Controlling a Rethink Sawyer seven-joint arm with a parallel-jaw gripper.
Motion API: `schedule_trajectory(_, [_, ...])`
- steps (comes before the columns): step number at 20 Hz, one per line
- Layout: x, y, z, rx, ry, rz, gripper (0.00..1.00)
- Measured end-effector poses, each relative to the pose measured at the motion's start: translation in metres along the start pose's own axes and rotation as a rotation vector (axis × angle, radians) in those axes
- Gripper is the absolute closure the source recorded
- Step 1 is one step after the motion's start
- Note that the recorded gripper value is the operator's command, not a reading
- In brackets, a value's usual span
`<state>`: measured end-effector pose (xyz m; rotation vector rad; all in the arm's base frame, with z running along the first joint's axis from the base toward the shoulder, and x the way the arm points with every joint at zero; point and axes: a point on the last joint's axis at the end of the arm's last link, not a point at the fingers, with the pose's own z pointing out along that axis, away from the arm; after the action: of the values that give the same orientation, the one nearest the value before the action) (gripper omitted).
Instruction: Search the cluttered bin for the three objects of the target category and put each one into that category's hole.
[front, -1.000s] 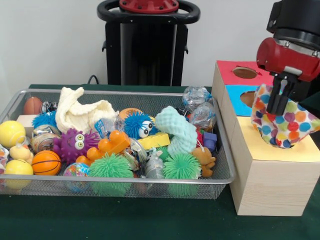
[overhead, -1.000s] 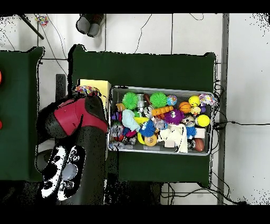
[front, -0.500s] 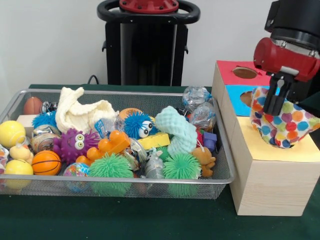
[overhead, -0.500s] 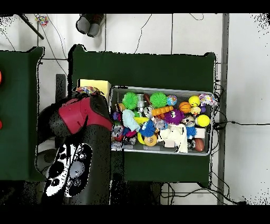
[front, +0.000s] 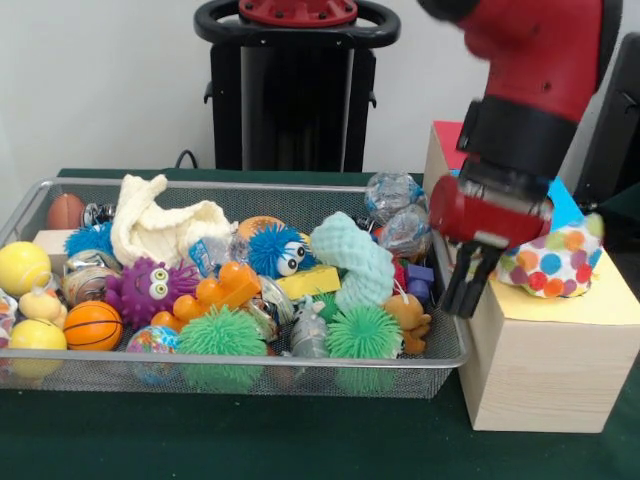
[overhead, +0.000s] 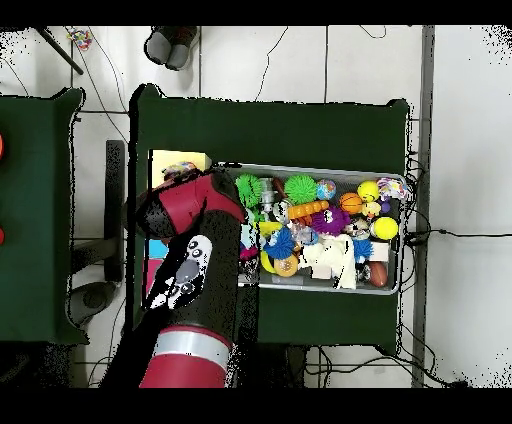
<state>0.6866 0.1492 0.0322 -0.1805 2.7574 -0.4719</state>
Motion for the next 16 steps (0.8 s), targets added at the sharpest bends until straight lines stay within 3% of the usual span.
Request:
schedule_trajectory(5, [0.0, 0.007, 0.001, 0.067, -0.054, -0.079, 1.0])
schedule_trajectory(6, [0.0, 0.013, -0.002, 0.094, -0.072, -0.116, 1.0])
schedule_trajectory(10, [0.006, 0.017, -0.006, 0.142, -0.081, -0.171, 1.0])
schedule_trajectory(16, [0.02, 0.018, -0.014, 0.148, -0.06, -0.178, 1.0])
